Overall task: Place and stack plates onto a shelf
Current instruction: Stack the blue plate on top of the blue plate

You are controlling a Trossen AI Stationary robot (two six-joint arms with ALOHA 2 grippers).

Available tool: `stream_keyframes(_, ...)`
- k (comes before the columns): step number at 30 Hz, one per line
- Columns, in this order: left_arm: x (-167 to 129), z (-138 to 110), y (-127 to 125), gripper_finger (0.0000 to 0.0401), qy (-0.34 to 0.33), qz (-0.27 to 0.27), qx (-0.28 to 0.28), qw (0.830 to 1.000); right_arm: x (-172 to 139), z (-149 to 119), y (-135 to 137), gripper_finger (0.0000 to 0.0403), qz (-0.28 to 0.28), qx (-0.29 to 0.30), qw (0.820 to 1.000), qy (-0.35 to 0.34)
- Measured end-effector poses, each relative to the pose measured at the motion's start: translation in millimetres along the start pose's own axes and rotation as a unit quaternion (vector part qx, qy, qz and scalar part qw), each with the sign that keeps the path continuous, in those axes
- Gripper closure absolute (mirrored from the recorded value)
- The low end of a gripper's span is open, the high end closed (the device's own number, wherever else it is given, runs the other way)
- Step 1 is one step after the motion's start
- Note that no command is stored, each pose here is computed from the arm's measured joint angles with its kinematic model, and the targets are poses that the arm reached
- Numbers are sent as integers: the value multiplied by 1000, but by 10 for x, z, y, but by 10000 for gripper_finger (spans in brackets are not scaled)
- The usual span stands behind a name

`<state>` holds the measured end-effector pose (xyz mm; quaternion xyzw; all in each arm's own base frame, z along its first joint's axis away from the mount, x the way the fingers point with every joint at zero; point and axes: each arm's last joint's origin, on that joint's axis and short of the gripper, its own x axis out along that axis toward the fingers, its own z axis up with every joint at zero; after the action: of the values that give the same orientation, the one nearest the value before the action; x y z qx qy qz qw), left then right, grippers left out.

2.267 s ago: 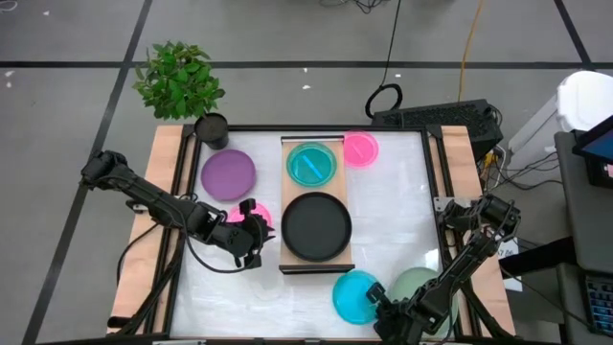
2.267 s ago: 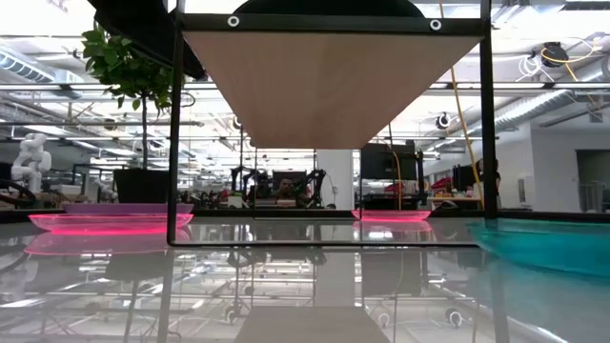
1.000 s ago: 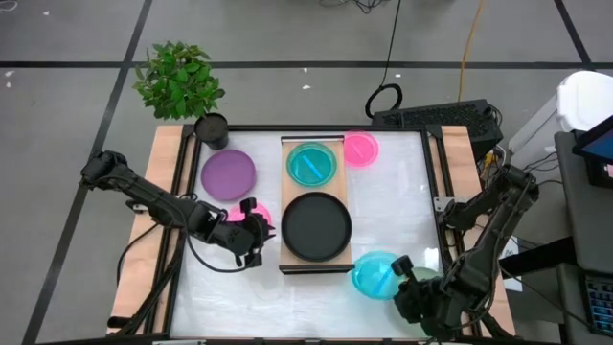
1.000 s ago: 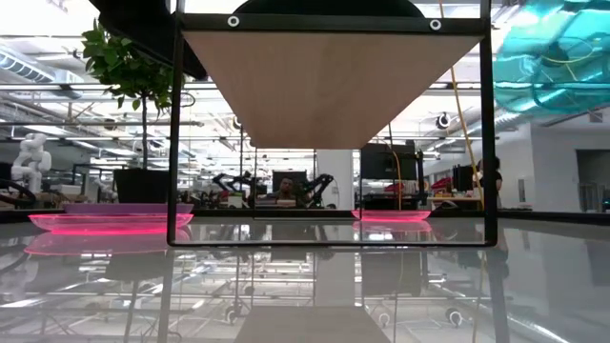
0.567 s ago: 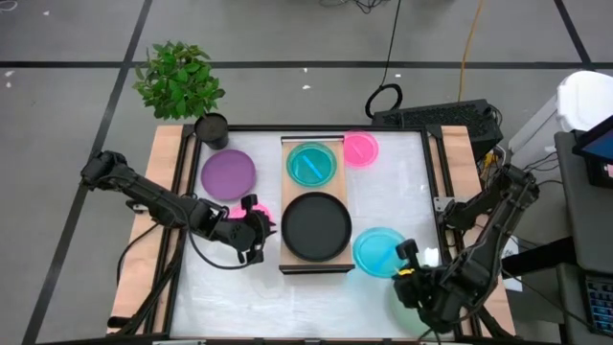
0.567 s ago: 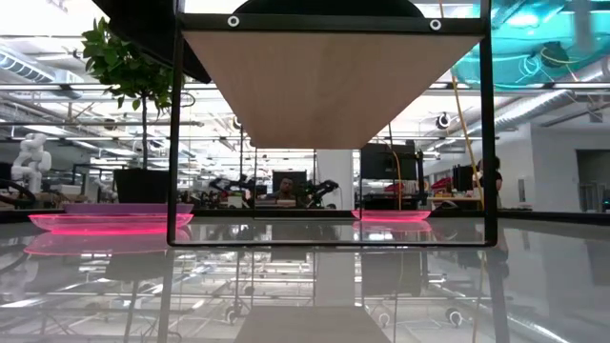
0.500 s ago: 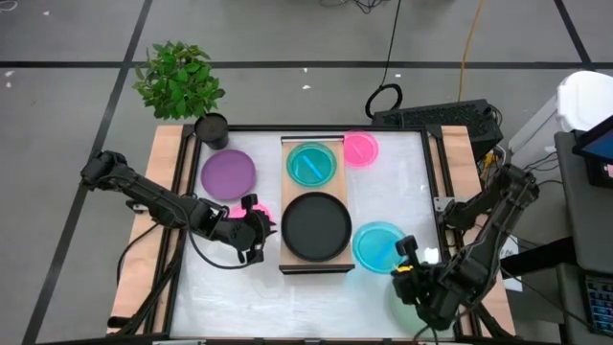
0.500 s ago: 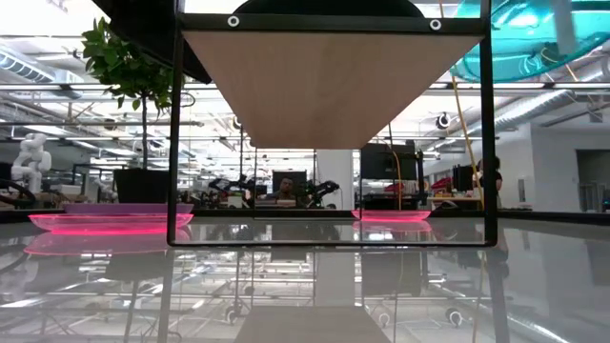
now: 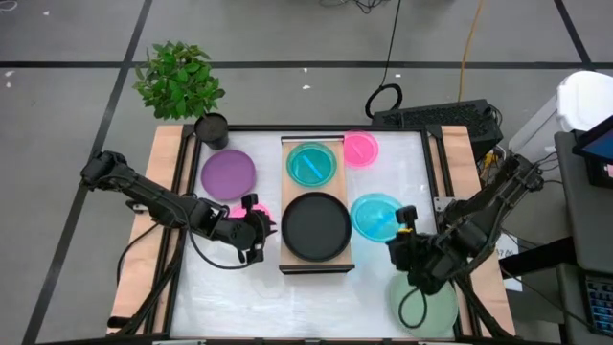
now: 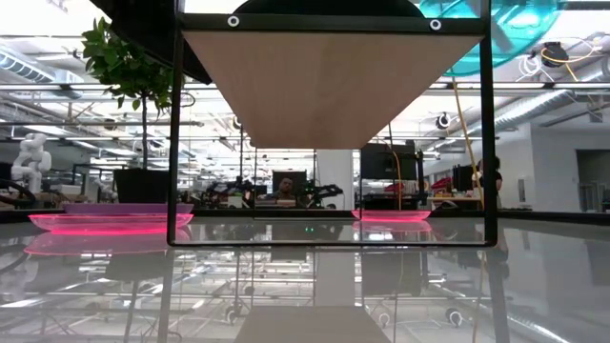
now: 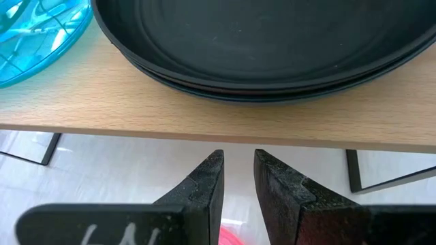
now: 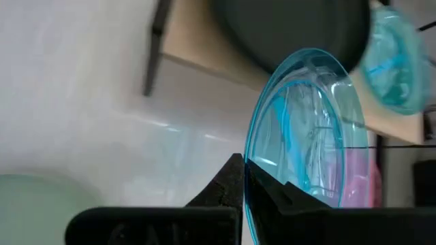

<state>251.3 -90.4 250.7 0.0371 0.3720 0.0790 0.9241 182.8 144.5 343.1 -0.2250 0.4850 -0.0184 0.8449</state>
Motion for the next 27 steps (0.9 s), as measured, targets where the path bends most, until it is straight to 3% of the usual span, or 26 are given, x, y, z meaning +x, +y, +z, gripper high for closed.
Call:
stream_keyframes(18,0,-12,4,313,6,2,2,1000,367,299,-724,403,-93,-98,990,-27)
stream_keyframes(27,-1,-30,9,313,15,4,6,1000,526,391,-1130,403,-74,-121,987,-68)
